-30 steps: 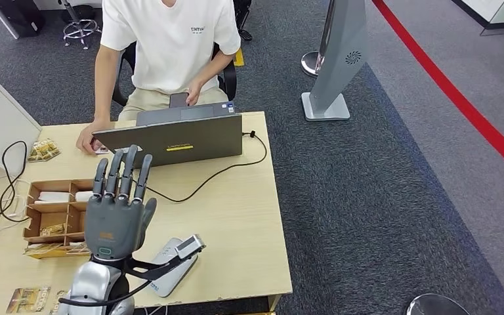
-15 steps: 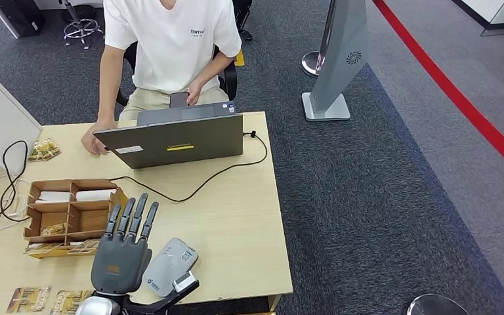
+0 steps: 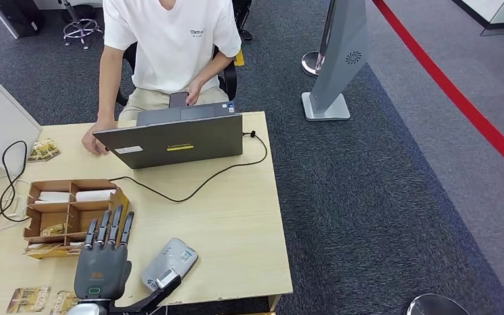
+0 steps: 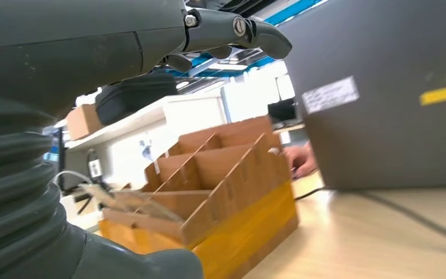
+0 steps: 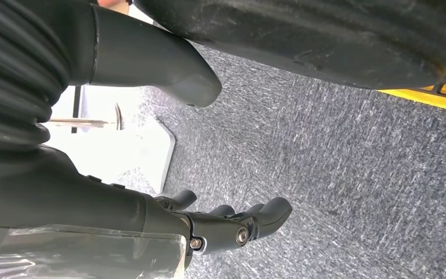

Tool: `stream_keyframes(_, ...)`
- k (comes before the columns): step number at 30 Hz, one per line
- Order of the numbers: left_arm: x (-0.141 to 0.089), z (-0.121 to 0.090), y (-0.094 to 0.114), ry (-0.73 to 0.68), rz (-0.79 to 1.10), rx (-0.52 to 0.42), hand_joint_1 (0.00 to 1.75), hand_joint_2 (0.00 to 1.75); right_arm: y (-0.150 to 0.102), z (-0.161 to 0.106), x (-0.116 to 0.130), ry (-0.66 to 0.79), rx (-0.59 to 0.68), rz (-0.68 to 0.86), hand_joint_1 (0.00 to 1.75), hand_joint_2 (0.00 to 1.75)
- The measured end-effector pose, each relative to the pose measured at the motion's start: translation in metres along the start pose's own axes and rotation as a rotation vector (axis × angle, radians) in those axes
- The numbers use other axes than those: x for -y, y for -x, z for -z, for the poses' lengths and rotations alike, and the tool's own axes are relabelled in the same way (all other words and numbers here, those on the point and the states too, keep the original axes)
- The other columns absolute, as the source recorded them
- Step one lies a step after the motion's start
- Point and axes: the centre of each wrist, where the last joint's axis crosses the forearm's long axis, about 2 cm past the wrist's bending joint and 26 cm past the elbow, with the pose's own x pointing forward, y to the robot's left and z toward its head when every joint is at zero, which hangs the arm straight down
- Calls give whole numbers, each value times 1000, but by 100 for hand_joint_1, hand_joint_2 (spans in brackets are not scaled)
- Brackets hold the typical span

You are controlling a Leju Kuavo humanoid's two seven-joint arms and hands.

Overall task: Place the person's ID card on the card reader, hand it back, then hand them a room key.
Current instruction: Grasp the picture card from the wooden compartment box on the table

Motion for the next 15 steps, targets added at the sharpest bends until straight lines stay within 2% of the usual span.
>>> stream_keyframes(6,8,-6,16,35,19,-64,0,175,0,0,0,0,-4,-2,0,175)
stream_keyframes(15,11,-11,25,52,29,-103,0,175,0,0,0,2,-5,-7,0,175)
